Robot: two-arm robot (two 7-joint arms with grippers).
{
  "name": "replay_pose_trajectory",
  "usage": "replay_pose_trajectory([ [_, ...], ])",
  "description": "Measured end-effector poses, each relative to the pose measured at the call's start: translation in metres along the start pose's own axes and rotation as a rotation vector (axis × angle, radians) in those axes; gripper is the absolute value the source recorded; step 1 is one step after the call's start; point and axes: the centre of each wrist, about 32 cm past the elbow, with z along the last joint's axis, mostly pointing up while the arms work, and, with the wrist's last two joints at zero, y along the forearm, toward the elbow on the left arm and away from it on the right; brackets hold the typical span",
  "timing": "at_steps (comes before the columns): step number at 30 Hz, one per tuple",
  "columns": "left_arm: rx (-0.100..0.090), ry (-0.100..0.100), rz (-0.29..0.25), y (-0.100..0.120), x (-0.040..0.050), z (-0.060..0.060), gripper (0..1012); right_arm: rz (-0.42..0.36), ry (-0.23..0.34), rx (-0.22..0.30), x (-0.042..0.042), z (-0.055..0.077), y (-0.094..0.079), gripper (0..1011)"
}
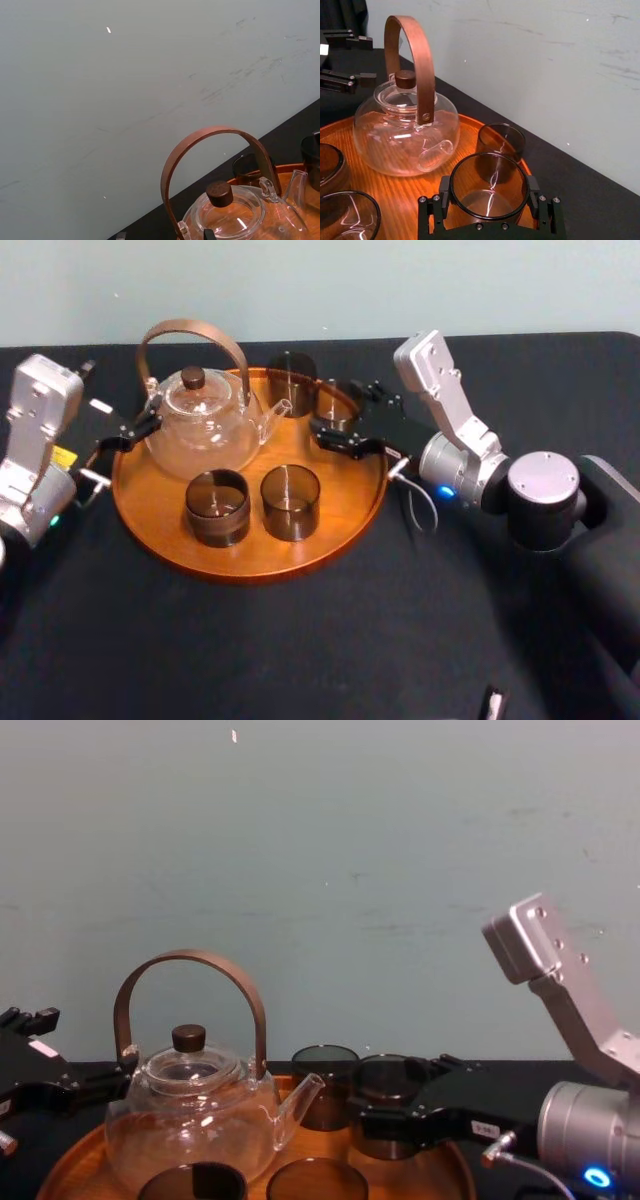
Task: Pick up the glass from the table and place it on the tray.
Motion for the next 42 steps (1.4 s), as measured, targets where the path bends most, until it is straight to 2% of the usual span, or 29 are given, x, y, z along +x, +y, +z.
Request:
replay_pose_trajectory([
  [16,0.000,0.000,0.000,0.000,0.0000,0.000,1001,0.019,0.007,-0.016,-0.0056,-0.007,0.008,912],
  [42,0.000,0.000,0.000,0.000,0.0000,0.000,1001,0.019,0.011,-0.028,-0.0062,-0.011,0.008,933],
])
